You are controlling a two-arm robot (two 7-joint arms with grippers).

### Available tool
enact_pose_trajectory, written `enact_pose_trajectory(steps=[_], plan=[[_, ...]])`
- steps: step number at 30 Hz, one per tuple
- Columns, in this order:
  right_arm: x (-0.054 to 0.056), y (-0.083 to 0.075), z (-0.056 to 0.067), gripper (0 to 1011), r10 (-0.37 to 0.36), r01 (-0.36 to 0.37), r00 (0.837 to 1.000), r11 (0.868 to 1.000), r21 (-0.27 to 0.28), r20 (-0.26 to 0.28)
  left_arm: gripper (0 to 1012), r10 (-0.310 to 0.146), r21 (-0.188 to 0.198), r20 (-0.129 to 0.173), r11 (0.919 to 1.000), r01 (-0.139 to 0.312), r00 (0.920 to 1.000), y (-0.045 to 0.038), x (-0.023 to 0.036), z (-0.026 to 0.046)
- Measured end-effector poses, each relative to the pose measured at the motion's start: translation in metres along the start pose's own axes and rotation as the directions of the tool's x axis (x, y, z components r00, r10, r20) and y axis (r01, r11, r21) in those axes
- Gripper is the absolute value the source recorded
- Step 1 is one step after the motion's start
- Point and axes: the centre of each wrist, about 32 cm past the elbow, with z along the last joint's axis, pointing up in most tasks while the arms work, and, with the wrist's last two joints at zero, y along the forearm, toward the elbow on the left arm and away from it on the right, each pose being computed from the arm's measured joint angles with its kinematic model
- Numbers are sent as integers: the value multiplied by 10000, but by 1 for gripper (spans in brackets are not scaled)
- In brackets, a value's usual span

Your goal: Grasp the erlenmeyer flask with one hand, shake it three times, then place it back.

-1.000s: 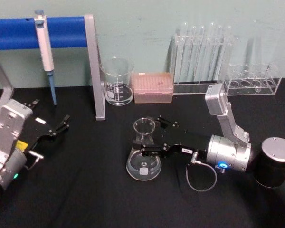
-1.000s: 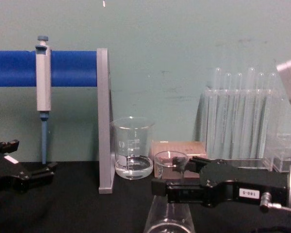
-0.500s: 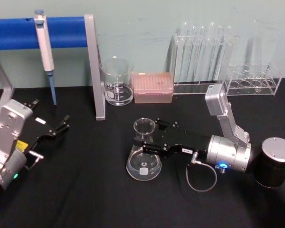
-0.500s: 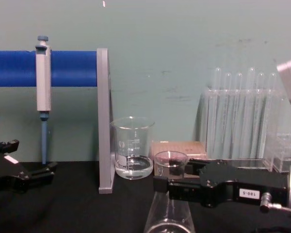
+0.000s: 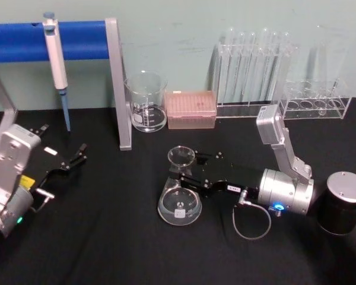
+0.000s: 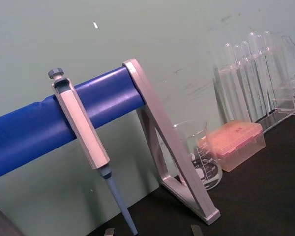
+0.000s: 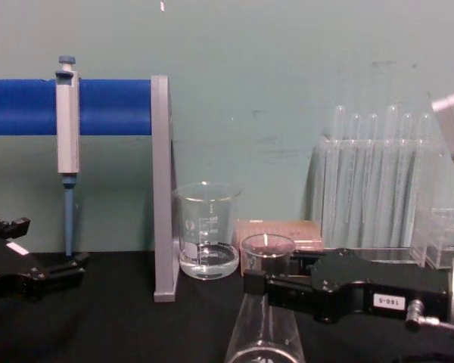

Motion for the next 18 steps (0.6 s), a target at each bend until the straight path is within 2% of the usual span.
enact_pose_trajectory(steps=[18], plan=[[-13, -4, 15, 449, 44, -44, 10000, 10000, 34, 9, 1001, 0, 0, 0, 10000, 0, 10000, 0, 0, 0]])
